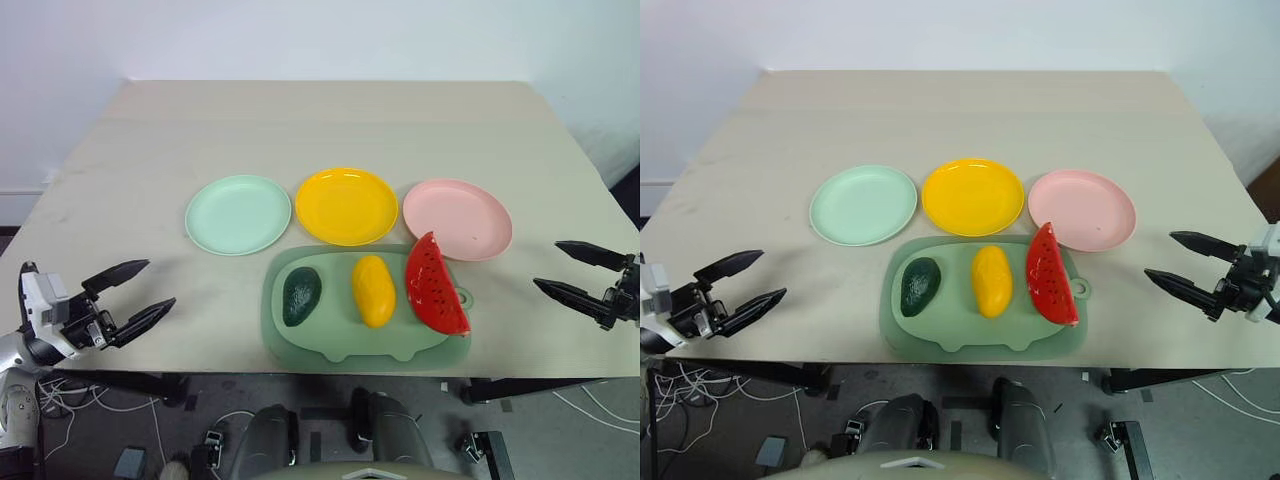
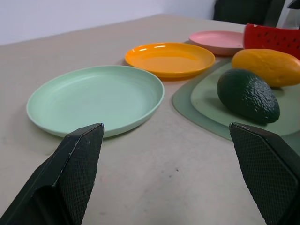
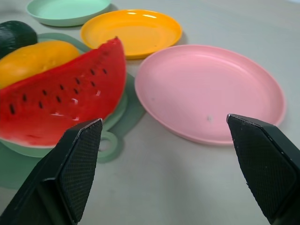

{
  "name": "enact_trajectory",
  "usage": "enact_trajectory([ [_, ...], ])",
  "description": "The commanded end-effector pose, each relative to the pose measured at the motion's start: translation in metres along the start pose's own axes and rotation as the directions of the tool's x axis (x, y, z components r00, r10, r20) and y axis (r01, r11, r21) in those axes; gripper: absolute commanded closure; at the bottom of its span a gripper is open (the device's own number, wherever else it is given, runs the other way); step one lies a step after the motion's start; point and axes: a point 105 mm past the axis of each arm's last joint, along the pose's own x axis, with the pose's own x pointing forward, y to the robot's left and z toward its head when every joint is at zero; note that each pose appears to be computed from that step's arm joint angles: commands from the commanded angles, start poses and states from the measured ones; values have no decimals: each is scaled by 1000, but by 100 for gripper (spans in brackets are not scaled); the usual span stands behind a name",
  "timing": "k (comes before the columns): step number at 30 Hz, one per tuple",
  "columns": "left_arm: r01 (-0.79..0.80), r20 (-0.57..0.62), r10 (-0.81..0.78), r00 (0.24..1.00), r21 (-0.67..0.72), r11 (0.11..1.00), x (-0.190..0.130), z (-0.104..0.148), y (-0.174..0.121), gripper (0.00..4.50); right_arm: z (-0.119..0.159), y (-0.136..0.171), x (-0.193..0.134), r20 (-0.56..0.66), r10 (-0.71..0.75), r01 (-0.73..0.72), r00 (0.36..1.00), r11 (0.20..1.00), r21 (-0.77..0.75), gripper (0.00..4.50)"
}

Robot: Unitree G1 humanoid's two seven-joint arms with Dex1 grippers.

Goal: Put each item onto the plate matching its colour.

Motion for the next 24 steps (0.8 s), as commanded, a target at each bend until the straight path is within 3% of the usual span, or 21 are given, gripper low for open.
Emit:
enact_trajectory([
  [1,21,7,-21,1000,33,999,2,5,1,3,16,3,-2,22,1,0,1000,999,-39,0],
  [11,55,11,-56,998,48,997,7,2,4,3,43,22,17,17,71,-71,997,997,25,0],
  [15,65,23,-66,998,45,997,13,0,3,3,59,31,38,-23,108,-101,994,975,196,0],
  [18,64,31,-65,997,42,997,16,-2,0,3,67,44,57,-98,145,-117,985,962,245,0],
  [24,49,43,-50,998,29,998,18,-8,-7,3,54,61,82,-321,147,-49,936,955,293,0],
])
